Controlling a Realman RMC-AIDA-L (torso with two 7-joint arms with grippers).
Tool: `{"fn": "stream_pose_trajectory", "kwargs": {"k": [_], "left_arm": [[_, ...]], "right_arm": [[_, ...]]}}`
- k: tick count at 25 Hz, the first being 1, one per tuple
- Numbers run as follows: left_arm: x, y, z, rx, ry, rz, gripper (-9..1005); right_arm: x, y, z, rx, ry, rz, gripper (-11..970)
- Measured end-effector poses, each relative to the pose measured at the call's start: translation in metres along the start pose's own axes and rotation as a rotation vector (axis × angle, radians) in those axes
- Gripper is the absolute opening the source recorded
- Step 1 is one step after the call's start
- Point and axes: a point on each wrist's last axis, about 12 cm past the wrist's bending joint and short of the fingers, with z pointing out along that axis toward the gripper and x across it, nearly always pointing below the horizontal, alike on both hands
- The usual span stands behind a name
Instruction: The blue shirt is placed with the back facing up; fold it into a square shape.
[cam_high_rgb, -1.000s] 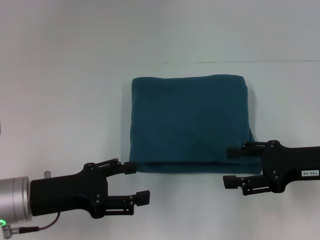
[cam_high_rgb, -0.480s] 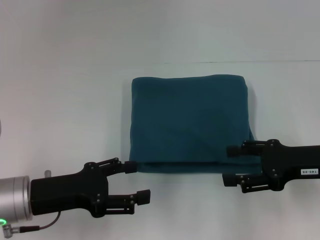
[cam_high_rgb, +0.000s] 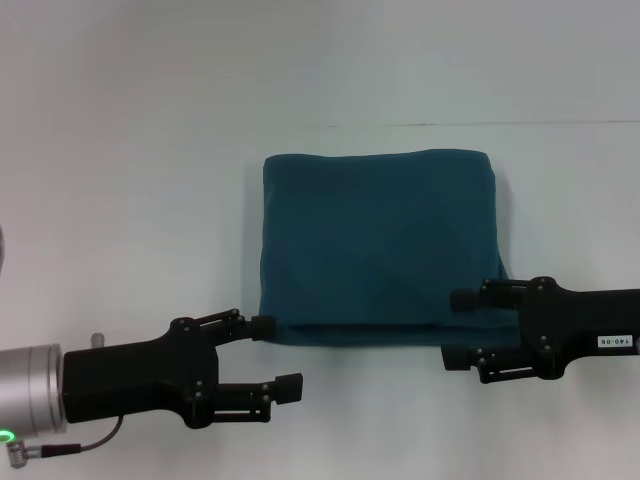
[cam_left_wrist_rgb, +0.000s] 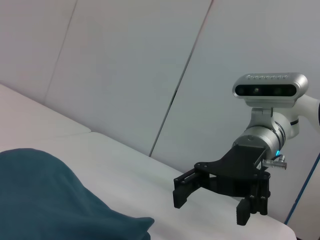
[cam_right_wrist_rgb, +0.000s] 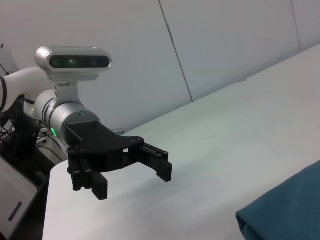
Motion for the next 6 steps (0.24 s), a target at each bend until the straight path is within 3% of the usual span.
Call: {"fn": "stream_pose_trajectory", "kwargs": {"k": [6], "left_arm": [[-0.0013, 0.0011, 0.0011, -0.002, 0.001, 0.004, 907]], "right_arm": [[0.0006, 0.0, 0.0003, 0.0, 0.0, 0.003, 909]]}}
